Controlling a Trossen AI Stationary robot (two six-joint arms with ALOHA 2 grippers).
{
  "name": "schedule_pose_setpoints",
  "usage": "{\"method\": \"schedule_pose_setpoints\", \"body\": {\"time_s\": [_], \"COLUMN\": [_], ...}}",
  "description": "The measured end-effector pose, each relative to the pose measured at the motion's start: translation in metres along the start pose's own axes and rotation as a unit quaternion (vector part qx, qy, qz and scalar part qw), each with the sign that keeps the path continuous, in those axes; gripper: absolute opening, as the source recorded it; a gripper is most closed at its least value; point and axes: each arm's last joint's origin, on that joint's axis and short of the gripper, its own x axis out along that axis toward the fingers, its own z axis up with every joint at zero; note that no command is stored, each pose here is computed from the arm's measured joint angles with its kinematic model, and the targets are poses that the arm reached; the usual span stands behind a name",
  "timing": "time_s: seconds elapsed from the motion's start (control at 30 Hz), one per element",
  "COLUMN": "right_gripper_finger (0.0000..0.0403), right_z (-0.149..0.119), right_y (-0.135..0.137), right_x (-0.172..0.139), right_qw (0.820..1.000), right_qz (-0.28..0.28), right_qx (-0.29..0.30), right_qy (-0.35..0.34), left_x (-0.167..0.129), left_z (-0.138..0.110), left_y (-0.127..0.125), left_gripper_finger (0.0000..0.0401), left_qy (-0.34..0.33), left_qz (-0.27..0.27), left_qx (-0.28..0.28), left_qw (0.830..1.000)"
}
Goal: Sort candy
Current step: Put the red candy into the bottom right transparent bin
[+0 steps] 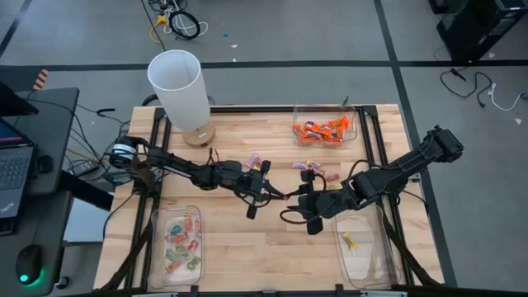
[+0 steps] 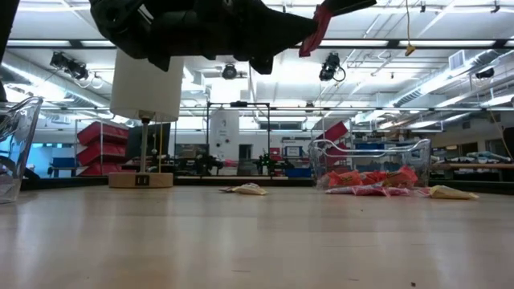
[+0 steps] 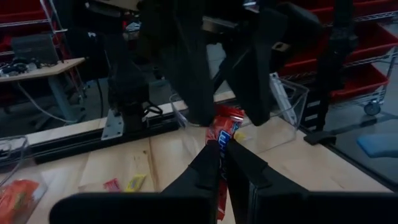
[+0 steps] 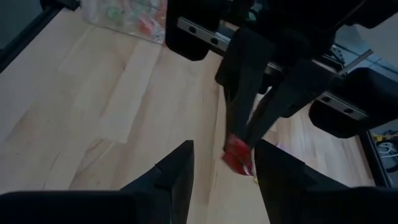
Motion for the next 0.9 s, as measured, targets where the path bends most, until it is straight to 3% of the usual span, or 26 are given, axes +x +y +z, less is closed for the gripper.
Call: {"method": "schedule_pose_setpoints", "body": {"time_s": [0.4,0.9], "right_gripper_finger": [0.0141,0.0011], "right_z": [0.0006,0.0011], "right_y": [0.0001,0.0011], "right_x": [0.0009,0.0008], "right_qw": [1.0,1.0], "right_qz": [-0.002,0.013], "right_qx": [0.003,-0.009], "right_qy": [-0.003,-0.006], "left_x": [0.0009,0.001], "left_z": [0.0039,0.003], "left_y": [-0.0042,-0.0047], "left_gripper_finger": [0.0023,0.0023], "left_qy": [-0.018,-0.014], "left_qz": [-0.017,-0.019], "left_qx": [0.003,0.002], "left_qw": [1.0,1.0]}}
